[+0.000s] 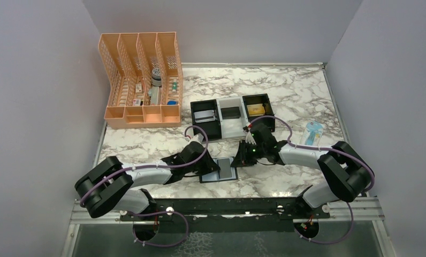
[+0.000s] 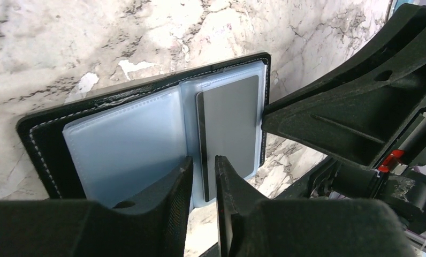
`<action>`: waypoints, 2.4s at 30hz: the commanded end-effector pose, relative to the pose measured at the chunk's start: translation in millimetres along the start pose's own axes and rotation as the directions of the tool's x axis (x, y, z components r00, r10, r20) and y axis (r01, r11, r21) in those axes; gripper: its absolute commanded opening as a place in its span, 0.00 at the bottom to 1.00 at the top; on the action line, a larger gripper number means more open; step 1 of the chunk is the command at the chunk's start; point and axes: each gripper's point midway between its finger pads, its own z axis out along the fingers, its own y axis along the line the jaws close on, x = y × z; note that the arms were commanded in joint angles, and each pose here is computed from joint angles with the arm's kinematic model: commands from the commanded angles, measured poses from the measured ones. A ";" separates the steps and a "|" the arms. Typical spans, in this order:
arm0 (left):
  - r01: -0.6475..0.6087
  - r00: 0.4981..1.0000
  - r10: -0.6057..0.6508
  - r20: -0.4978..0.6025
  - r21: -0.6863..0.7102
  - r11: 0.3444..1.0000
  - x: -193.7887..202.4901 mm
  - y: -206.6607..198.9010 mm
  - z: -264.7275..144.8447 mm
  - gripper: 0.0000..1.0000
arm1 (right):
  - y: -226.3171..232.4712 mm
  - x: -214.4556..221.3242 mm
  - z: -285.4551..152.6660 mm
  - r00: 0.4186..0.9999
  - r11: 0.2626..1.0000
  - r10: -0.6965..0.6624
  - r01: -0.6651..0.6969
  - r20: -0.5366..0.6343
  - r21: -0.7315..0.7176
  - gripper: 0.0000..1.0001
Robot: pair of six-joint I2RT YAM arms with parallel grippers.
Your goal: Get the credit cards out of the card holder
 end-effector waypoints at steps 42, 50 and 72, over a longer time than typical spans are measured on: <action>0.013 1.000 -0.014 0.025 0.045 0.999 -3.0 -5.9 -1.8 0.00 | -22.0 18.1 19.9 0.994 0.996 0.061 -0.056 -0.094 0.064 0.17; 0.025 0.997 -0.026 0.068 0.020 0.999 -10.3 2.3 -10.7 0.00 | -27.5 15.0 19.9 0.995 0.994 0.051 -0.042 -0.085 0.100 0.17; 0.021 0.999 -0.022 0.039 0.030 0.999 -6.6 0.2 -5.2 0.18 | -19.1 13.1 20.2 0.995 0.997 0.042 -0.036 -0.092 0.063 0.17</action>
